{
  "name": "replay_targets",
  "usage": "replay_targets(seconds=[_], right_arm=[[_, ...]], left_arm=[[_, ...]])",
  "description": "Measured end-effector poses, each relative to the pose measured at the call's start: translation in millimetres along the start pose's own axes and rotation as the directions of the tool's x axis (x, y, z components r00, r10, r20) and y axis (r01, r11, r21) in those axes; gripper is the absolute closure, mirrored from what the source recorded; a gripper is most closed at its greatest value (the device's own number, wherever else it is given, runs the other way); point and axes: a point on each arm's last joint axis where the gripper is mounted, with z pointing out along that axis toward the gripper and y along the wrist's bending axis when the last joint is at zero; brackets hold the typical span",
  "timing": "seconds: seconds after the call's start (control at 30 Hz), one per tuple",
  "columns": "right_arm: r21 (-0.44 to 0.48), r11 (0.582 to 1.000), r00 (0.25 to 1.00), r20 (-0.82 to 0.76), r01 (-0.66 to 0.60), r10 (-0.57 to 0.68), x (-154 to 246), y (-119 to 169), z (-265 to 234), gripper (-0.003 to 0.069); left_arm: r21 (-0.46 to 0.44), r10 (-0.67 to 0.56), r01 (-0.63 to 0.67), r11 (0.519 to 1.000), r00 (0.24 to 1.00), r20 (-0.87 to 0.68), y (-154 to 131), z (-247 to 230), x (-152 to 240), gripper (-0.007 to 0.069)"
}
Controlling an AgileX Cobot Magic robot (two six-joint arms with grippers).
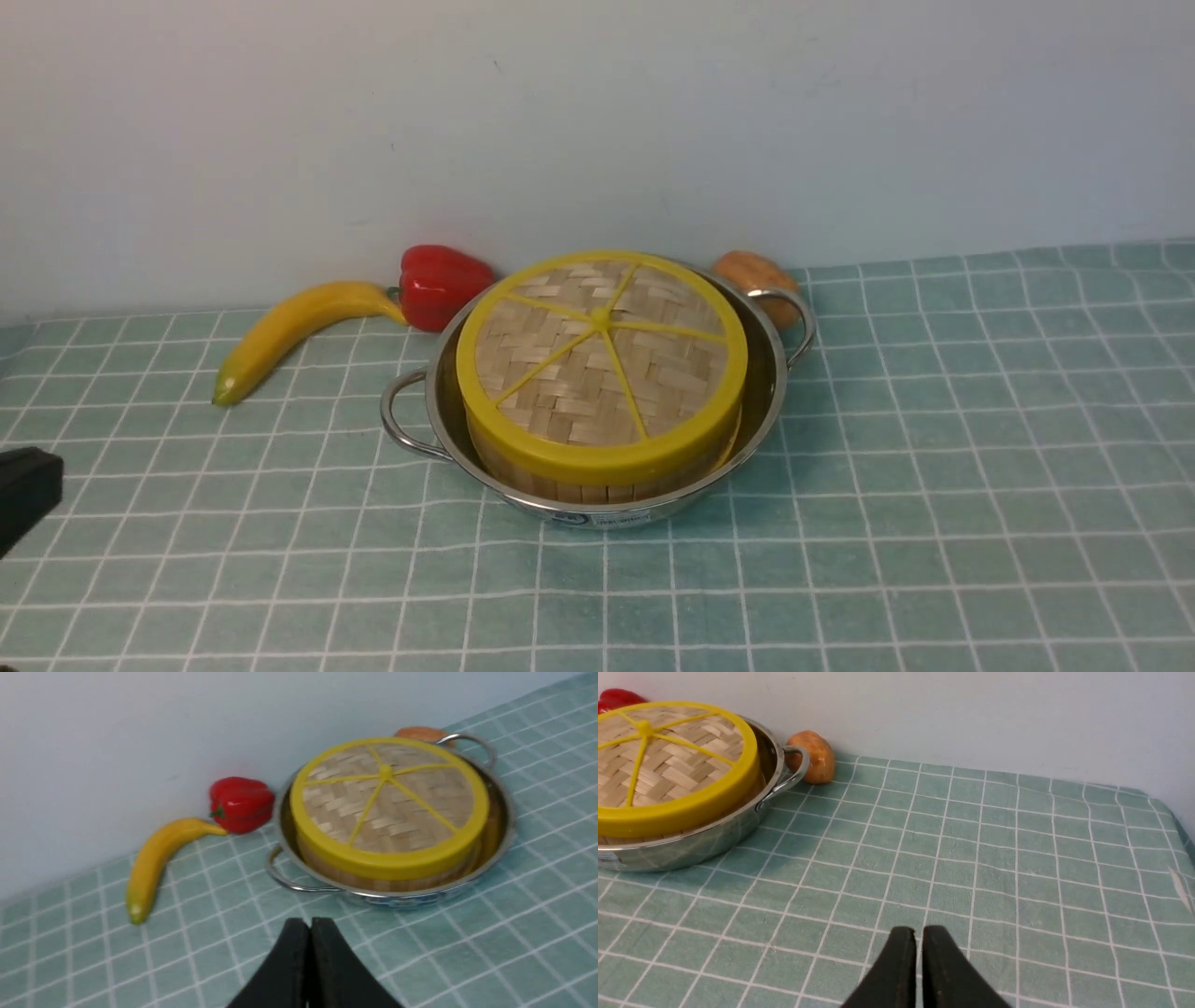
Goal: Place the steamer in the pot on the blue tablecloth, and put the lid on the steamer.
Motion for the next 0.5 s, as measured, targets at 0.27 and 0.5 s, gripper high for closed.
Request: replay_targets(seconds=[0.27,0.5], right_arm=[[0.0,1.0,1.0,0.0,-0.001,0.001,0,0,0,0.0552],[-0.001,1.0,1.0,0.0,-0.001,0.001,0,0,0,0.0522]], left_arm=[[-0.214,-0.013,0.018,0.977,1.0,0.024,19,-14,6,0.0625],[-0.475,-0.158,0.203,0.856,0.978,0.133,21,-47,45,0.0613]])
